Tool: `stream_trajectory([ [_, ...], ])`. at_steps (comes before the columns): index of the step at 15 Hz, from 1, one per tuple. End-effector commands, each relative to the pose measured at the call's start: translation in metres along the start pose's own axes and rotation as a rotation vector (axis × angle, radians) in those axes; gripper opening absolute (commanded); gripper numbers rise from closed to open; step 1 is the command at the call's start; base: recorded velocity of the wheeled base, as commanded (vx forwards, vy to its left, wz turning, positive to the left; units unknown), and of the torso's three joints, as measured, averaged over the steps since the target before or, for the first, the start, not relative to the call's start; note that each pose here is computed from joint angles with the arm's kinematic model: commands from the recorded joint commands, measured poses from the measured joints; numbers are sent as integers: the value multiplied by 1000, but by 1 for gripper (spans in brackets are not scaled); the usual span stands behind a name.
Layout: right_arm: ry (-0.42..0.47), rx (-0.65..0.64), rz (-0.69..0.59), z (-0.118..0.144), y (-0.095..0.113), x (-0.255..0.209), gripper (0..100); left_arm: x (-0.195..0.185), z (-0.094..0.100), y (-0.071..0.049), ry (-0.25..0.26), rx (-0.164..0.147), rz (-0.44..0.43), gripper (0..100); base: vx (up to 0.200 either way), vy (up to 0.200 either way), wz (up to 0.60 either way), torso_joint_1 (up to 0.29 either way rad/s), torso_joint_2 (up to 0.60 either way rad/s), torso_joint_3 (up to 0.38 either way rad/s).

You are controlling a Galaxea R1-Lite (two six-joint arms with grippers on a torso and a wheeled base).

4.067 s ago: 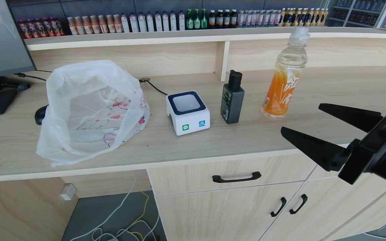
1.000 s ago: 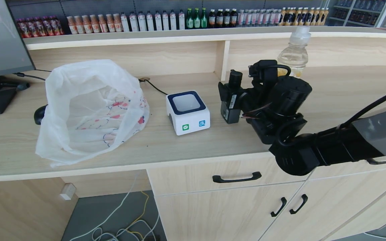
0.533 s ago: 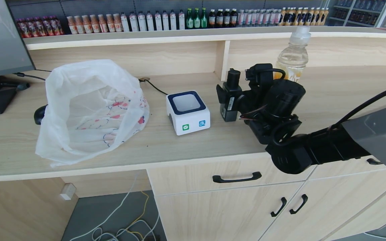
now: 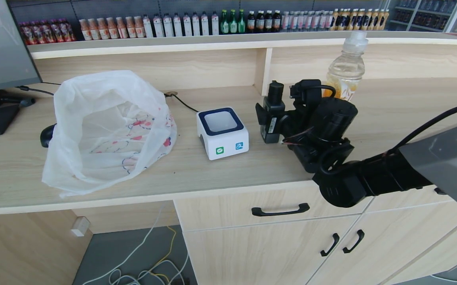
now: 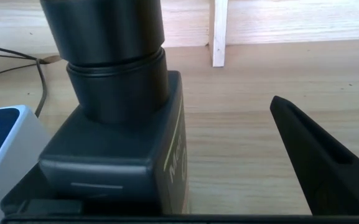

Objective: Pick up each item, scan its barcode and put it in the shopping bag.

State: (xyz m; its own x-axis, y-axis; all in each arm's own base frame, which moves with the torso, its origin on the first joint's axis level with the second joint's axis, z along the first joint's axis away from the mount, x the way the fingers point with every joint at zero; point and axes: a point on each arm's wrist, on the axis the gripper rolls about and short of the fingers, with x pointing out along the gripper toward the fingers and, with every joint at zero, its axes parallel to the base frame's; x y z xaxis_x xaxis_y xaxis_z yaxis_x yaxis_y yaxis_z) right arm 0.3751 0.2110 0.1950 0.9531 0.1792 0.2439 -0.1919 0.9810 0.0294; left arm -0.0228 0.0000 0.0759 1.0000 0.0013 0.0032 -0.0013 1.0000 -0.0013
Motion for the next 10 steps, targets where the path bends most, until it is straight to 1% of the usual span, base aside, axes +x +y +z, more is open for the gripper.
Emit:
stream_trajectory([
  [1, 3, -1, 0, -1, 0, 0, 100, 0, 0, 0, -1, 0, 0, 100, 0, 0, 0, 0, 0, 0],
  [2, -1, 1, 0, 0, 1, 0, 100, 0, 0, 0, -1, 0, 0, 100, 0, 0, 0, 0, 0, 0],
  [3, -3, 1, 0, 0, 1, 0, 0, 0, 0, 0, -1, 0, 0, 100, 0, 0, 0, 0, 0, 0],
  [10, 2, 6, 3, -1, 1, 0, 0, 0, 0, 0, -1, 1, 0, 100, 0, 0, 0, 0, 0, 0],
])
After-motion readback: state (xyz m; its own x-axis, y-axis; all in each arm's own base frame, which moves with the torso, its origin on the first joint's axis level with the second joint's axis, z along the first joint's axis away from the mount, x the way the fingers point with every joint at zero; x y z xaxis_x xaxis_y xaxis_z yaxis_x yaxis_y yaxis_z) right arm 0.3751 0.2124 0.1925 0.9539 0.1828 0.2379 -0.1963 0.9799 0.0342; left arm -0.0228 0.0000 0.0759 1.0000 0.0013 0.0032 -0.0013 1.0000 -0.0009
